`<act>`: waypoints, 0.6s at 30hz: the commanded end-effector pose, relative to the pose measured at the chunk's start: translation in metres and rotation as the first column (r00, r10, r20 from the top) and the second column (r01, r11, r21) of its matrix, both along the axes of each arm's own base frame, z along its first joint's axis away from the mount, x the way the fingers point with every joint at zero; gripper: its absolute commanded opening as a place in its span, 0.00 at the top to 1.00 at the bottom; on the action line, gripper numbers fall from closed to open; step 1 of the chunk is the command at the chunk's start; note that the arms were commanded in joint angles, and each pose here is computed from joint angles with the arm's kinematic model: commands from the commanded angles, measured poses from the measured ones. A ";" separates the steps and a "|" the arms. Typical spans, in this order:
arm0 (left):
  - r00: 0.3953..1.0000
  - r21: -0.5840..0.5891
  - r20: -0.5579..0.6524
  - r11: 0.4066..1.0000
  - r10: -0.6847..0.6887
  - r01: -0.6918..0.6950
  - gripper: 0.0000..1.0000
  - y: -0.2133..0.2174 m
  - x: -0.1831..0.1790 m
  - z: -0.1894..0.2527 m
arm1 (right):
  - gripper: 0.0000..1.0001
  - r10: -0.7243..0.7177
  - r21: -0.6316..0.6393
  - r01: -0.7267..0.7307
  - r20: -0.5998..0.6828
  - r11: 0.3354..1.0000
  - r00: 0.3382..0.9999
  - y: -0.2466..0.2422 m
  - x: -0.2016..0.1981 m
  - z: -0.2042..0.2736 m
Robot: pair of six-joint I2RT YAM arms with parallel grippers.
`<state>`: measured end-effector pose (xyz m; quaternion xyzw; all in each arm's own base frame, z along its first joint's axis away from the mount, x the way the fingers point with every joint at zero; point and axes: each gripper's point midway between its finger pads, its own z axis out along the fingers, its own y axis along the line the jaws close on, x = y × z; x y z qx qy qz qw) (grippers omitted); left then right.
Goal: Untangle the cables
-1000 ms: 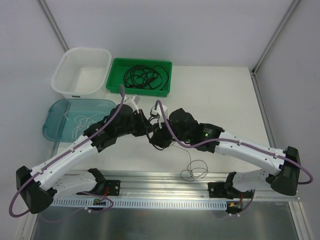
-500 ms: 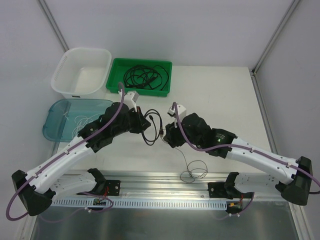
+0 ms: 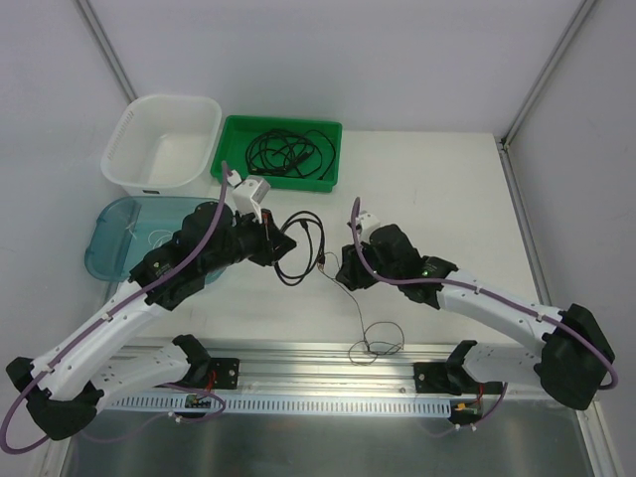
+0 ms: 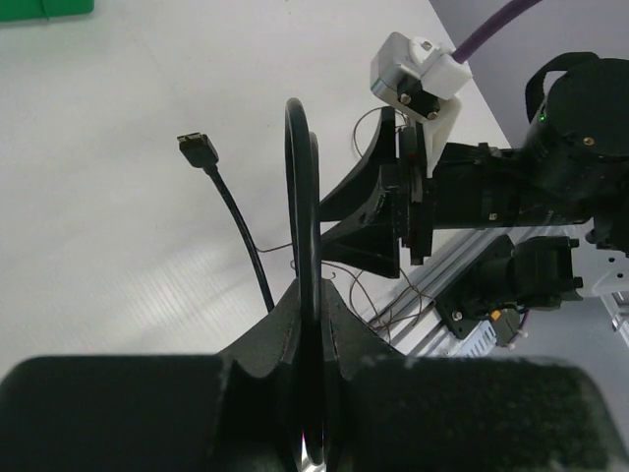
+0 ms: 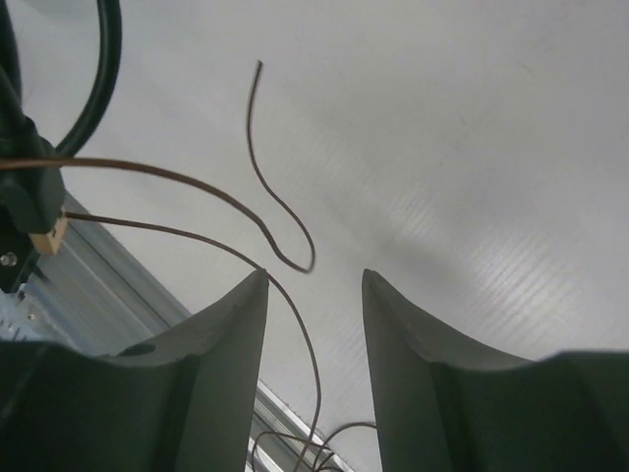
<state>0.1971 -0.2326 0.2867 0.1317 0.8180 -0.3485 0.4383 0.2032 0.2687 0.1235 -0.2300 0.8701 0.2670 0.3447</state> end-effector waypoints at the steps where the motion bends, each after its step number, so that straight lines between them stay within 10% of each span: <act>1: 0.998 -0.021 0.040 0.999 -0.050 0.051 1.00 -0.001 -0.008 0.019 | 0.53 0.072 0.168 -0.079 0.048 0.983 0.996 0.035 0.006 0.033; 7: 0.998 -0.020 0.041 0.998 -0.055 0.056 1.00 -0.001 -0.009 0.022 | 0.55 0.089 0.189 -0.096 0.043 0.977 0.995 0.048 0.013 0.033; 12: 0.999 0.017 0.053 1.000 -0.005 0.004 1.00 0.007 -0.001 0.016 | 0.97 0.105 0.183 -0.112 0.048 0.977 0.993 0.048 0.011 0.039; 18: 0.983 0.121 0.064 0.976 0.174 -0.180 1.00 0.030 0.026 -0.009 | 0.99 0.115 0.138 -0.126 0.085 0.982 0.990 0.025 -0.001 0.058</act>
